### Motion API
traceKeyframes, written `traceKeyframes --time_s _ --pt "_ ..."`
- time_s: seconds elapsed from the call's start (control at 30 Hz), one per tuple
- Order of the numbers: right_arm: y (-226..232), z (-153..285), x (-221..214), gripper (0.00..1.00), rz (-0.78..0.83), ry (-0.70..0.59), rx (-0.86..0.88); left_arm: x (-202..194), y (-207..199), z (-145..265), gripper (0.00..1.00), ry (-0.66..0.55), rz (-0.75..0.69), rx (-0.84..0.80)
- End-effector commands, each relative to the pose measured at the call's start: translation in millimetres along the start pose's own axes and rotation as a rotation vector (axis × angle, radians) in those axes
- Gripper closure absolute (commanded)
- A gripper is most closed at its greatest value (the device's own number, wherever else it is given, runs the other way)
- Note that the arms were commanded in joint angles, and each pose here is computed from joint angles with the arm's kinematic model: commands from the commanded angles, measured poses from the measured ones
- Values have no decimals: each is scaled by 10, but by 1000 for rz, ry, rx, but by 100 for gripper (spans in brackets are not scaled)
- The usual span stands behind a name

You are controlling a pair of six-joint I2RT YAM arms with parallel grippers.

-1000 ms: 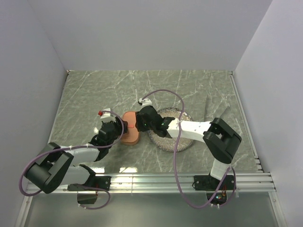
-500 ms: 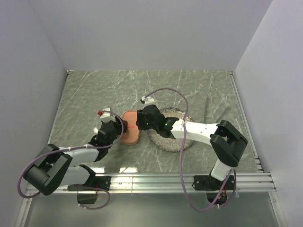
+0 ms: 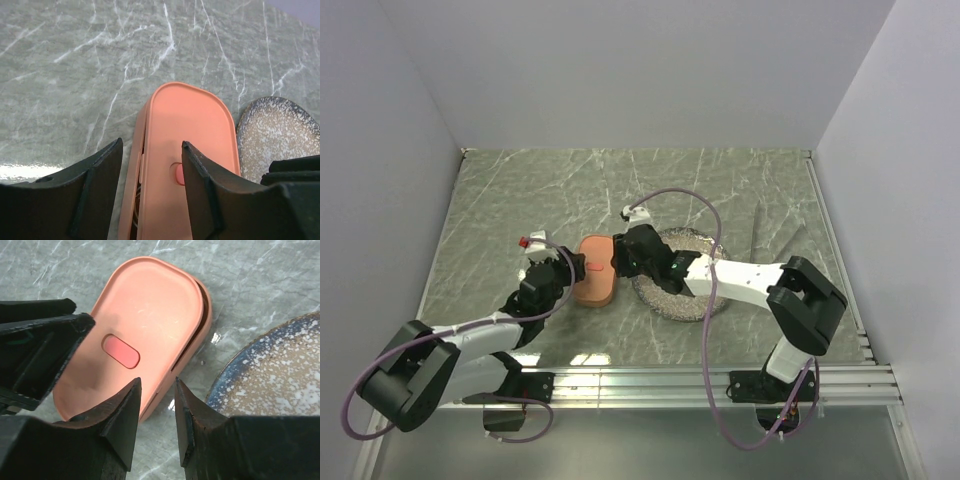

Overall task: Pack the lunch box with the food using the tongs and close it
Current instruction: Put the lid back on the lunch box

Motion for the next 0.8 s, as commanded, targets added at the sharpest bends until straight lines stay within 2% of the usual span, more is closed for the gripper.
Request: traceKeyframes --time_s 0.0,0.27,0.4,0.57,0.7,0.77 --pt "26 167 273 59 -3 -107 -5 196 -55 20 43 -84 8 -17" --pt "-287 300 333 59 11 -149 -166 542 -25 169 43 -228 50 13" --pt "-524 378 437 57 -2 -180 -218 844 22 307 43 -352 94 52" --pt "-1061 467 540 56 -67 -227 -286 1136 102 397 42 -447 133 130" --pt "-1473 573 594 56 -111 -264 -331 1321 319 368 42 -487 162 191" --pt "-1619 640 608 56 -125 -287 -350 1363 365 317 41 -479 192 171"
Point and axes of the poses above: each gripper's point midway between its finger pads, its own z axis back along the fingers, its own y axis along the line the jaws close on, x = y × z, the point moved 2 cm from there along z, back along the fingers, and after that the axes turned 6 degrees about z, right-handed, at the moved point
